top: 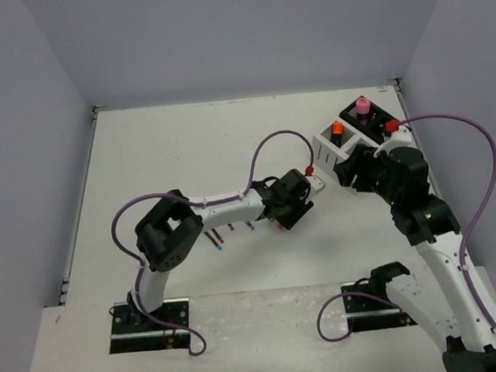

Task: Sort the stationery into containers
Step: Pick up the stationery from the center of the board.

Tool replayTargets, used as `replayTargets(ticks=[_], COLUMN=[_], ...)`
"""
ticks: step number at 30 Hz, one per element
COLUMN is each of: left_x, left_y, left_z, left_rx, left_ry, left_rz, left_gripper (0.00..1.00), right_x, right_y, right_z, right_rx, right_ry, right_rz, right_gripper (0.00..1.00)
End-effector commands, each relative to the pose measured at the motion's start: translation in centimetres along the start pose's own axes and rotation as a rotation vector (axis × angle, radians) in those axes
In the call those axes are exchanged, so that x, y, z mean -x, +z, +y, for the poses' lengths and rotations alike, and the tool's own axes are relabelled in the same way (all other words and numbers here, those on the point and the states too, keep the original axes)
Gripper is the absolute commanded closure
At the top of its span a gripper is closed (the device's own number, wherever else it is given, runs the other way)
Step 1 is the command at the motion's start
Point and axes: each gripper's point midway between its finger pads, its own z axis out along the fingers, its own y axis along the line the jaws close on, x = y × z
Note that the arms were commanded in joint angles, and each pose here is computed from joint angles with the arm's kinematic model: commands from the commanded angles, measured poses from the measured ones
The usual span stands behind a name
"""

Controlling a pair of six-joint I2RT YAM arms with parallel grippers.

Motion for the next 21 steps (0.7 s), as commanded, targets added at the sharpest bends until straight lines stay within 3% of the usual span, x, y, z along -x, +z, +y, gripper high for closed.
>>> replayTargets(ticks=[1, 8, 10, 16, 21], left_x=[-1.6, -1.8, -2.2, -3.3, -1.7], left_y=[0.8, 0.9, 1.0, 1.6, -0.3], left_z=[0.9, 1.6, 1.4, 0.5, 0.3], left_rx=[0.018, 0.003, -0.008, -0.058, -0.065], left_ry=[0.014, -0.025, -0.028, -0.044, -0.064], left_rz=[0.048, 0.036, 0.047, 0.061, -0.009], left_gripper=[0.53, 0.54, 0.61, 0.96, 1.00], right_x=[-0.8, -0.6, -0.5, -0.9, -2.0], right_y=[0.0, 0.1, 0.1, 0.5, 1.2], right_z=[0.5, 0.6, 0.6, 1.0, 2.1], right_rx=[0.039, 0.041, 0.043, 0.068, 0.137], right_ry=[-0.015, -0.014, -0.011, 0.002, 0.028], right_rz=[0.026, 0.026, 0.020, 0.027, 0.068], right_gripper=[0.40, 0.40, 0.40, 0.42, 0.38])
